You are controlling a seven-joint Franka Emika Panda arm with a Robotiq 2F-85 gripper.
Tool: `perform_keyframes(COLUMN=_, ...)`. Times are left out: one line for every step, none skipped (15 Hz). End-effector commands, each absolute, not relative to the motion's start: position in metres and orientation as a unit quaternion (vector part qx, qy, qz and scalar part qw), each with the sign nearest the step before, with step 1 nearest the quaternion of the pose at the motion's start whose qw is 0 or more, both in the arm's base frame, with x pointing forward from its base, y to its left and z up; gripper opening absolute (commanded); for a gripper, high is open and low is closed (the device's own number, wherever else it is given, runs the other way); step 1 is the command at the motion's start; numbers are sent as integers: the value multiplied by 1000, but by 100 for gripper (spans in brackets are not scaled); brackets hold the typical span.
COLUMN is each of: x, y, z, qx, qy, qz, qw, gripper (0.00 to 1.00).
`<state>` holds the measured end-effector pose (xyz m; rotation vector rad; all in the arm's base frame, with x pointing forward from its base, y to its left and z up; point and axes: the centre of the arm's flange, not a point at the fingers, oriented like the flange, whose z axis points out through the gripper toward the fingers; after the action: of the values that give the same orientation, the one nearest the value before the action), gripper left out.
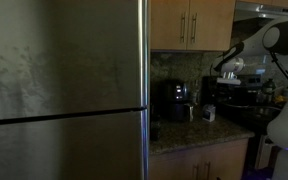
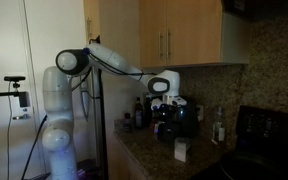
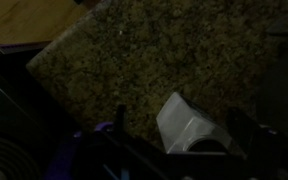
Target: Move the salt cellar from the right end of the countertop to the left end
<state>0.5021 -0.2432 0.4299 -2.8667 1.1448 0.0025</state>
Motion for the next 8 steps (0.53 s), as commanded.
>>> perform_keyframes(x=520, y=-242, z=423, qx=-916, qy=399, qz=-6, qw=24, gripper=100)
perform_keyframes(x=540, y=-249, z=422, qx=-895, qy=443, qz=-13, qw=42, gripper=100)
perform_keyframes(x=557, y=-258, z=422, qx=-883, qy=465, qz=-10, qw=57, gripper=100)
perform_keyframes(x=569, y=-264, z=425, qx=-869, qy=490, qz=-21, qw=66, gripper=100)
perform_keyframes(x=579, y=-267, z=426, qx=-855, qy=512, qz=-28, qw=77, gripper=100)
perform_keyframes(x=590, y=-269, z=426, qx=-840, qy=535, qz=-40, qw=80, gripper=100)
perform_keyframes(x=600, y=-270, z=421, qx=-825, qy=557, qz=-51, qw=77, gripper=100)
perform_keyframes(x=607, y=-270, z=418, qx=-812, qy=578, qz=-65, qw=55, gripper=100)
